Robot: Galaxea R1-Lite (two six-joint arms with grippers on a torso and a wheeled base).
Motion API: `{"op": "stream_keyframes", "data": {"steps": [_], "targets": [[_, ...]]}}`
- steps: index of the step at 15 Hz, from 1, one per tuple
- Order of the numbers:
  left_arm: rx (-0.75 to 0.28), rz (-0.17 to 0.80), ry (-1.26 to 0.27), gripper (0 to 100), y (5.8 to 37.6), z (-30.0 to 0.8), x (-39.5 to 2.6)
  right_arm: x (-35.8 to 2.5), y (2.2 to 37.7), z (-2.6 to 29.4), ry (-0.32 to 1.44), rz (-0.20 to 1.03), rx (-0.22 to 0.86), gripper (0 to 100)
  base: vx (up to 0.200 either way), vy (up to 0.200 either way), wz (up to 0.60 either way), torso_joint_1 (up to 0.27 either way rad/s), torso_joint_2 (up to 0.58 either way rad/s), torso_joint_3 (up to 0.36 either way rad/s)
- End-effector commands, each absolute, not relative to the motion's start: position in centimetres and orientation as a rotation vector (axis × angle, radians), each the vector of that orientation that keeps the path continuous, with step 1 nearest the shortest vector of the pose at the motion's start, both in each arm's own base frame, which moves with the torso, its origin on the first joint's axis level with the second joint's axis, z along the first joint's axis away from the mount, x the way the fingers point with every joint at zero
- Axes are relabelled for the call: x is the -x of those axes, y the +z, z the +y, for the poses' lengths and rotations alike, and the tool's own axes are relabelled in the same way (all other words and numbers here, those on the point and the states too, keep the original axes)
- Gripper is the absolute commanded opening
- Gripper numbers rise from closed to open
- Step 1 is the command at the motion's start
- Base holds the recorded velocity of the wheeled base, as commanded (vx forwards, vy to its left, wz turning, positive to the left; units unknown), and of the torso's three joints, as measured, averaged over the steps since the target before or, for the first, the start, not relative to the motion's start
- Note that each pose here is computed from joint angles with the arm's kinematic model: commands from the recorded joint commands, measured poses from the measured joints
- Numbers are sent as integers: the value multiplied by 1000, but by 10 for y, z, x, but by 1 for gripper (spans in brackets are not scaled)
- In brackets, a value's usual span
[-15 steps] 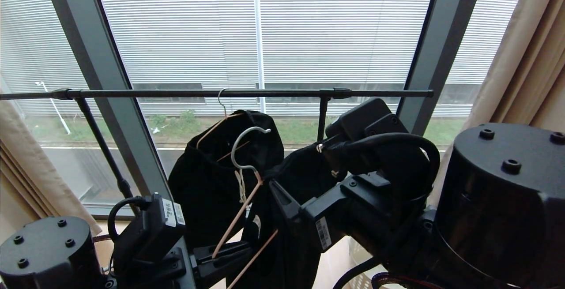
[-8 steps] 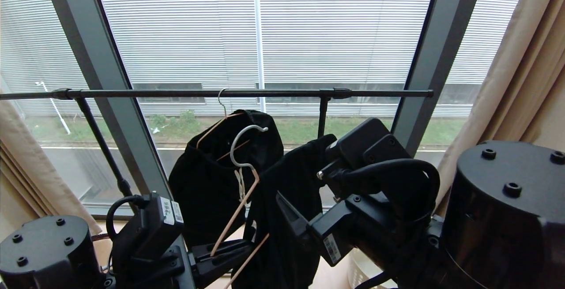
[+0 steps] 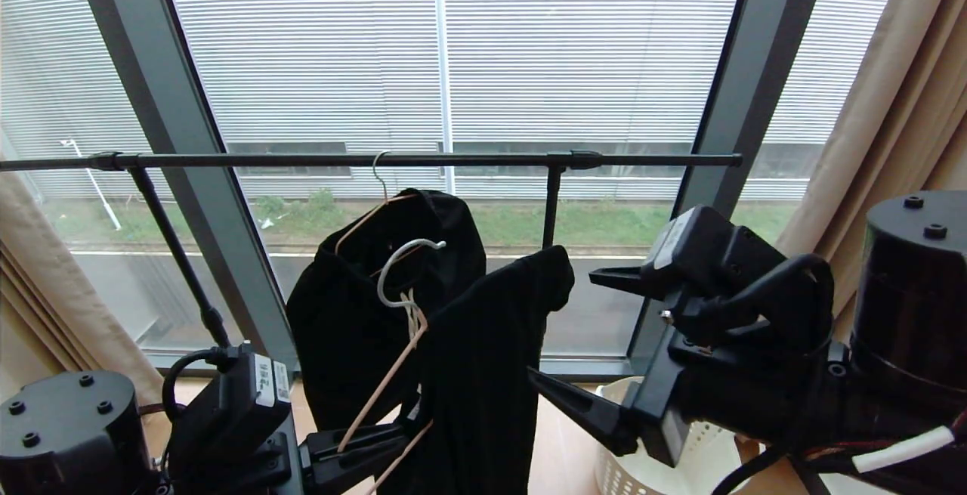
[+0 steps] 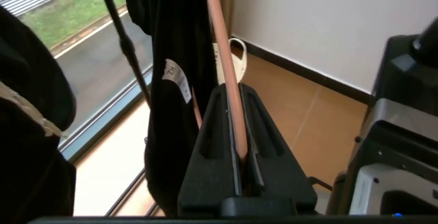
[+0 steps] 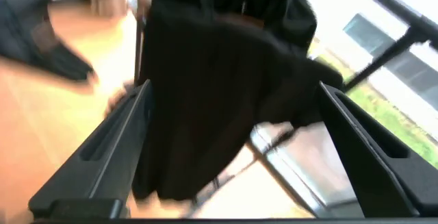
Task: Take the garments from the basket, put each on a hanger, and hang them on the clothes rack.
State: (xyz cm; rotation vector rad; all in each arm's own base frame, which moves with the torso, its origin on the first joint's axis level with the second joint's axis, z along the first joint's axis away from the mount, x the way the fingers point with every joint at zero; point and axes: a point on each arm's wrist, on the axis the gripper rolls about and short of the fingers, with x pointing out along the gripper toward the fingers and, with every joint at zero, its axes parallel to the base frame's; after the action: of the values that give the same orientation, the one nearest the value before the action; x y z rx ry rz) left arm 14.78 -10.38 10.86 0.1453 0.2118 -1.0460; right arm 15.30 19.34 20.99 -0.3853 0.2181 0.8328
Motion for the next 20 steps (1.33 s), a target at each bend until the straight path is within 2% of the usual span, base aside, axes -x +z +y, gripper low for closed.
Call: {"op": "stream_keyframes", "data": {"steps": [1, 3, 6, 7, 10, 14, 16, 20], "targets": [[-166, 217, -1057, 0, 105, -100, -146, -154, 230, 156, 890, 197, 343, 100, 0, 0, 0, 0, 0, 0], [-171, 217, -1095, 0, 103, -99, -143, -156, 236, 141, 954, 203, 333, 100, 0, 0, 0, 0, 0, 0], [-160, 210, -1158, 0, 103, -98, -139, -163, 252, 132, 1107, 201, 409, 100, 0, 0, 0, 0, 0, 0], [-163, 207, -1180, 0, 103, -97, -137, -175, 253, 141, 1165, 258, 469, 100, 0, 0, 0, 0, 0, 0], [-183, 193, -1222, 0, 102, -95, -132, -197, 257, 151, 1225, 319, 602, 100, 0, 0, 0, 0, 0, 0], [-224, 171, -1242, 0, 100, -94, -128, -238, 261, 165, 1389, 427, 876, 100, 0, 0, 0, 0, 0, 0], [-230, 171, -1245, 0, 99, -94, -128, -251, 260, 173, 1413, 503, 870, 100, 0, 0, 0, 0, 0, 0], [-230, 170, -1246, 0, 99, -94, -128, -274, 250, 191, 1424, 511, 871, 100, 0, 0, 0, 0, 0, 0]]}}
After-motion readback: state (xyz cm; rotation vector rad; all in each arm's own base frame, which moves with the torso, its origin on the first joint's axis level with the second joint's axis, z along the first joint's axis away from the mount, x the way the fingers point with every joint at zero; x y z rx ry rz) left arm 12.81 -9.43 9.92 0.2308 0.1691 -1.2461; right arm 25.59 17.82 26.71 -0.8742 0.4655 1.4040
